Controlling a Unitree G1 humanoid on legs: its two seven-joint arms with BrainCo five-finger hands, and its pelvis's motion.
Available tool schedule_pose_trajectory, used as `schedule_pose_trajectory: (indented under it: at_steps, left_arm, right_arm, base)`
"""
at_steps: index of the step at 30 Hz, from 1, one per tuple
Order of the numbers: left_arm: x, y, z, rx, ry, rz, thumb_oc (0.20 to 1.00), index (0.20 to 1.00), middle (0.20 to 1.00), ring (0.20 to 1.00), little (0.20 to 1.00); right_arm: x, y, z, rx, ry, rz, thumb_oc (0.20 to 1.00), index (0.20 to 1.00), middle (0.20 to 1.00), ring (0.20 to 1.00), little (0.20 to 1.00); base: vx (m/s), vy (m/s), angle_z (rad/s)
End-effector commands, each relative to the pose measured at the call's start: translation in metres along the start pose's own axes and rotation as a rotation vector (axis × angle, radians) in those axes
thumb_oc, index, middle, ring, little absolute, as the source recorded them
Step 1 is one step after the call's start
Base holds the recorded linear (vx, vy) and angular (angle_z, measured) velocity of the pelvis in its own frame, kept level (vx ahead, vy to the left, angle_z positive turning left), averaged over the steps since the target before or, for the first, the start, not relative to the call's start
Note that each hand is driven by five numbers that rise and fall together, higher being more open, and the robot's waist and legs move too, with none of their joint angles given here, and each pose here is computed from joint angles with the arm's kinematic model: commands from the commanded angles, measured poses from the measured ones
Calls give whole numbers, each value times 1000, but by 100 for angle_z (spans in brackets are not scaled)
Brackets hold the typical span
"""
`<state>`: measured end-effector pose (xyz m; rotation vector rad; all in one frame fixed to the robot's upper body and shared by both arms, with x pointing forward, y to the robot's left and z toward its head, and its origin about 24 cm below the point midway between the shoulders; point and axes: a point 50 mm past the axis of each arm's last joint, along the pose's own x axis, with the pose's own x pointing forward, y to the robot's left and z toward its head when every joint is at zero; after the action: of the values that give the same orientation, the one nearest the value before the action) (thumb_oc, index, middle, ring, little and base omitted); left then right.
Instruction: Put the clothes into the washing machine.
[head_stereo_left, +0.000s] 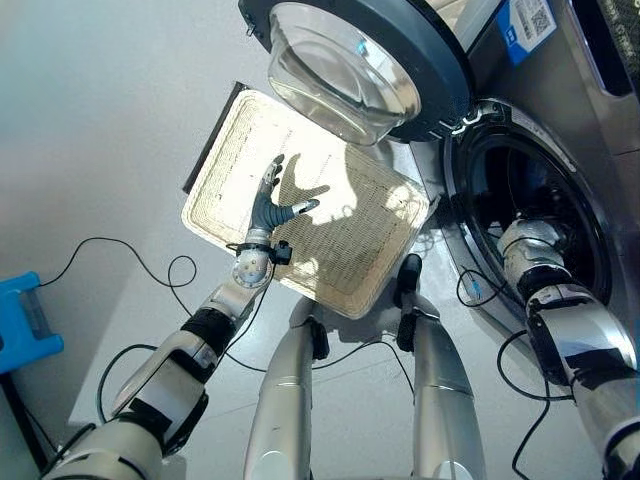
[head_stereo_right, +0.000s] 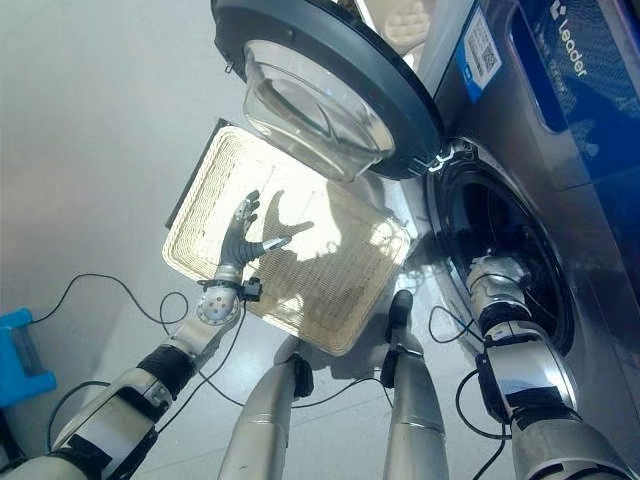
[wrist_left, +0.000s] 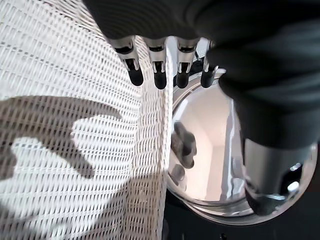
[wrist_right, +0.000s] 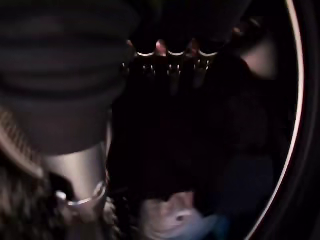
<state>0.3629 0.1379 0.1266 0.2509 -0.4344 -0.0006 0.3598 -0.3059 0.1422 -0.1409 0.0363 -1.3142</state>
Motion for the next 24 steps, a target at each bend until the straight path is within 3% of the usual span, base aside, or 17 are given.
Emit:
schedule_pose_trajectory:
  at_steps: [1, 4, 7, 15, 24]
  left_arm:
    - [5, -13, 12, -46, -71, -3, 1000, 1000, 1000, 1000, 1000]
    - [3, -16, 8, -46, -59, -6, 1000, 1000, 1000, 1000, 1000]
    - [0, -20, 5, -42, -55, -16, 1000, 1000, 1000, 1000, 1000]
    - [-7, -28, 1, -50, -41, -25, 1000, 1000, 1000, 1000, 1000]
    - [-26, -38, -37, 25, 195, -41, 1000, 1000, 1000, 1000, 1000]
  right_arm:
    - [12, -6, 13, -243, -173, -25, 1000, 1000, 1000, 1000, 1000]
    - [4, 1, 4, -461, -238, 35, 1000, 1000, 1000, 1000, 1000]
    - [-2, 2, -9, -554, -238, 43, 1000, 1000, 1000, 1000, 1000]
    - [-14, 5, -32, -606, -220, 108, 1000, 1000, 1000, 1000, 1000]
    - [-72, 19, -81, -691, -253, 274, 1000, 1000, 1000, 1000, 1000]
  base:
    - [0, 0, 0]
    - [0, 0, 0]
    - [0, 0, 0]
    - [-1, 2, 1]
    - [0, 10, 0]
